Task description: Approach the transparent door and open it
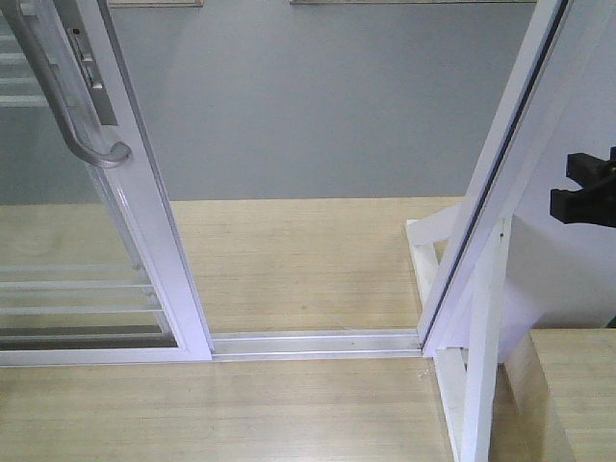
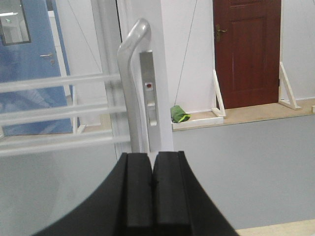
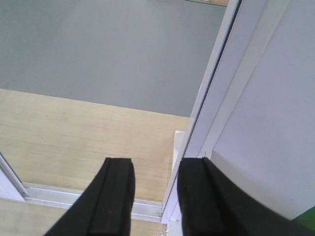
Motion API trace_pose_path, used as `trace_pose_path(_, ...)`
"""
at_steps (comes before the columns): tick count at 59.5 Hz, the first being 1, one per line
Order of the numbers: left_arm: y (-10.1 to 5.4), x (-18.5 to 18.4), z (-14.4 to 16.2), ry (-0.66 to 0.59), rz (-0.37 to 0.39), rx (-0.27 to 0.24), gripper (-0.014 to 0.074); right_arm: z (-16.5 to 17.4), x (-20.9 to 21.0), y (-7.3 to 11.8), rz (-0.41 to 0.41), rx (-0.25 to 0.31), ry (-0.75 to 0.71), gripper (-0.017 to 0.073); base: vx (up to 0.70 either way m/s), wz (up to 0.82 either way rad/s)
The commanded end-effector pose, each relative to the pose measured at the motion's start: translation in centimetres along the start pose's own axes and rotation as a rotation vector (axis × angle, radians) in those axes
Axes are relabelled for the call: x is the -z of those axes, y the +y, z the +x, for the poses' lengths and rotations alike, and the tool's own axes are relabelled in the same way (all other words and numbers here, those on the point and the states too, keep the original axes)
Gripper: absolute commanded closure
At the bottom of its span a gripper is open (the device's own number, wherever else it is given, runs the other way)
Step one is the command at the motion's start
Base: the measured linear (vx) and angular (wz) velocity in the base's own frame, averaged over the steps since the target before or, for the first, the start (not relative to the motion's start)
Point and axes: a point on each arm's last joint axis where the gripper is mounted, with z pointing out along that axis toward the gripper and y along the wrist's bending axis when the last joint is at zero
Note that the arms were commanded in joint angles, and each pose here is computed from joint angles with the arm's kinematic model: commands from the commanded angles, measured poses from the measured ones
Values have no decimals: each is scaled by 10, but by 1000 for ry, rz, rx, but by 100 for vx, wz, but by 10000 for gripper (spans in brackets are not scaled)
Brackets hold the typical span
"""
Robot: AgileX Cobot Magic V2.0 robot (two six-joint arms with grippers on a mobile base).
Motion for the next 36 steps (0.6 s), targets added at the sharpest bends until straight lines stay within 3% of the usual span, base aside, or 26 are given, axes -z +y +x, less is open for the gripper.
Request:
trace_pose_path(1, -1, 9, 5, -118, 1, 35, 601, -16, 7, -1, 4, 16, -110, 249, 0, 0)
trace_pose_path(5, -1, 14, 22, -126, -4, 95, 601, -16, 7, -1, 4, 16, -110, 249, 0, 0)
trace_pose_path(9, -2, 12, 27, -20, 2, 139, 601, -16, 7, -2, 5, 15, -105, 249, 0, 0)
trace_pose_path(36, -2, 13, 33, 26, 5, 140, 601, -16, 6, -1, 4, 16, -107, 249, 0, 0)
